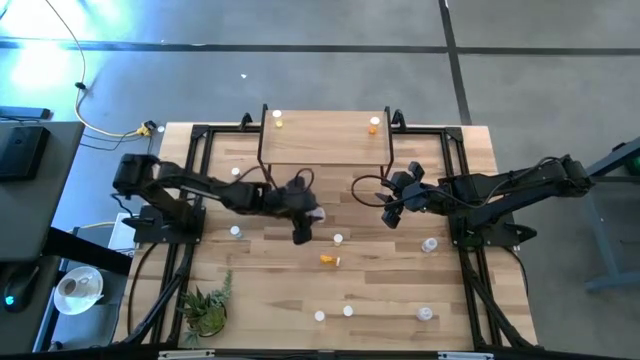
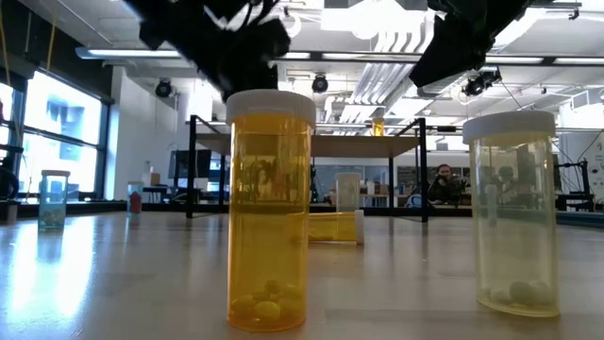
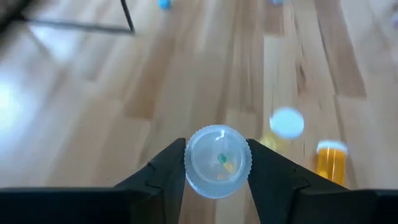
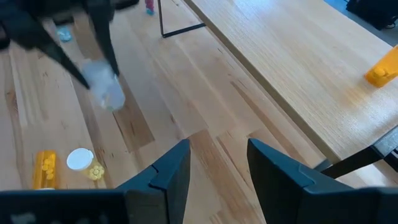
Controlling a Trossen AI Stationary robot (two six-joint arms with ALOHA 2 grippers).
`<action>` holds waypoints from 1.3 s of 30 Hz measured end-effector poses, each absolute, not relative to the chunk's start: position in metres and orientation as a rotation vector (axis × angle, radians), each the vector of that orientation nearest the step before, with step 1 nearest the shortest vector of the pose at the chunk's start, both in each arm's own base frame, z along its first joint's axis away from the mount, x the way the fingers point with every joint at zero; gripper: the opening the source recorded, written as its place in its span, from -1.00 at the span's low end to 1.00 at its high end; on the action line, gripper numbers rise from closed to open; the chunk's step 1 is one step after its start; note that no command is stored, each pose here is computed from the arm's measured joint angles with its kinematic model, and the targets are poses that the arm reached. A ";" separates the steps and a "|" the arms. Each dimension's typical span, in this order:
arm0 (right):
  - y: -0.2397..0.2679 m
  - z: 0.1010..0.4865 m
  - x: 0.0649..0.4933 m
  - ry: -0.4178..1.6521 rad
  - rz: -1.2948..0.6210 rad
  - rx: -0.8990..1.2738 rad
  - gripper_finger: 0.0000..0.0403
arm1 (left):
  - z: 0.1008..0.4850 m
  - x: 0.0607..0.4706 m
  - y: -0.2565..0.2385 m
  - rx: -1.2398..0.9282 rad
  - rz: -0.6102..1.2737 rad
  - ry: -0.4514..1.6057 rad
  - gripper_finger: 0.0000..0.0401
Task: Pick and place medicine bottles onto shelf by color
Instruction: Put the top left transparent pill bottle on the shelf
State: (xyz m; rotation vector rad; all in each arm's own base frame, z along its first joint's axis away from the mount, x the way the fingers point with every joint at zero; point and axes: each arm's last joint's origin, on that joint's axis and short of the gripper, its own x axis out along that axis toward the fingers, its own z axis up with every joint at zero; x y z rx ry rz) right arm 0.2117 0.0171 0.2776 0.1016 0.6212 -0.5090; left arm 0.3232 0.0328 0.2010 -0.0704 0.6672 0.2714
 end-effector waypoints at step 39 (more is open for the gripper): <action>0.015 0.279 0.212 0.606 -0.555 0.058 -0.25 | 0.334 0.262 0.217 -0.204 0.800 0.492 -0.31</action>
